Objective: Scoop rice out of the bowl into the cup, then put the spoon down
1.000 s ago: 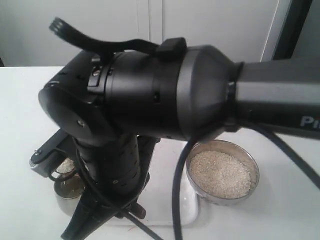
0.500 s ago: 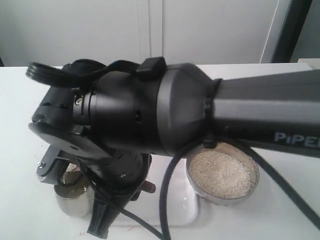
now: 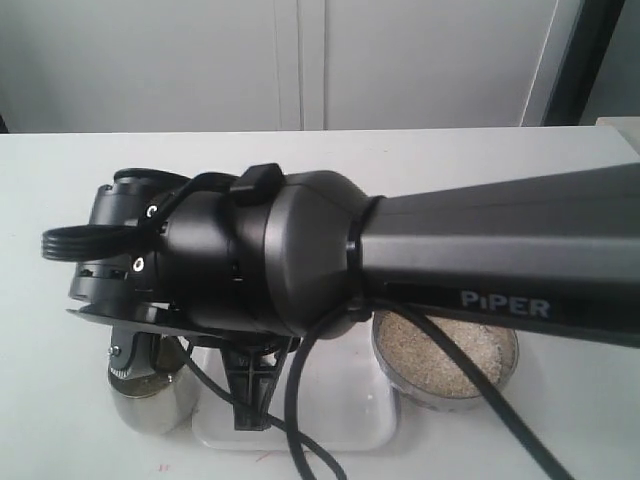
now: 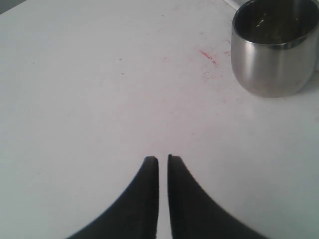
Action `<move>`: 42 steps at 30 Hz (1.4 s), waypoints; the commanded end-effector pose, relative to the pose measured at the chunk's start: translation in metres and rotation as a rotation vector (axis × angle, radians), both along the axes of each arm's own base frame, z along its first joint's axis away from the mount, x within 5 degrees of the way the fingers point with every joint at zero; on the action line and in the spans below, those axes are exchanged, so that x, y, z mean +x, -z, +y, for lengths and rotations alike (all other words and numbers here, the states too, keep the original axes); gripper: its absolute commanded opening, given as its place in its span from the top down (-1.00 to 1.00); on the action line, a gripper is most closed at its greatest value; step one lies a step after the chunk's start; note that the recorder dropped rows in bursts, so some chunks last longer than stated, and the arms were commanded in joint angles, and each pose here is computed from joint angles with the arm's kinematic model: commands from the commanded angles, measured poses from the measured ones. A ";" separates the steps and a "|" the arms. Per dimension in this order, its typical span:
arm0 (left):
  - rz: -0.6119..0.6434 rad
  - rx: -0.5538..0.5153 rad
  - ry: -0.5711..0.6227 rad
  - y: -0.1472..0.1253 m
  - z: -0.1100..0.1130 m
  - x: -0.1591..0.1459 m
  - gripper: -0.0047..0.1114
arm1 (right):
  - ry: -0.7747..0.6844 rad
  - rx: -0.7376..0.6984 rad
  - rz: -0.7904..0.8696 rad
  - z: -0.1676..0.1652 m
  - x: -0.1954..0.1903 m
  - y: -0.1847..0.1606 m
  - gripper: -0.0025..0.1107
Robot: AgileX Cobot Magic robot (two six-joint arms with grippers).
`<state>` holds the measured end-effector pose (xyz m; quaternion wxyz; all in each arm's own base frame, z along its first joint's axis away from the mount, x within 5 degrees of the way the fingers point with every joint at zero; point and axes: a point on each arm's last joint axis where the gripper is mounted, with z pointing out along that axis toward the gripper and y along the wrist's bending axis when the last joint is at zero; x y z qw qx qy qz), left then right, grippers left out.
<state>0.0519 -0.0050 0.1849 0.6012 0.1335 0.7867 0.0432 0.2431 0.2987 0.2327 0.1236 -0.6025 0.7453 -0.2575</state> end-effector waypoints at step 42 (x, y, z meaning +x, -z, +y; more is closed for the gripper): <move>0.061 -0.005 0.004 0.007 0.000 -0.001 0.67 | -0.296 -0.272 -0.147 0.009 0.006 -0.007 0.96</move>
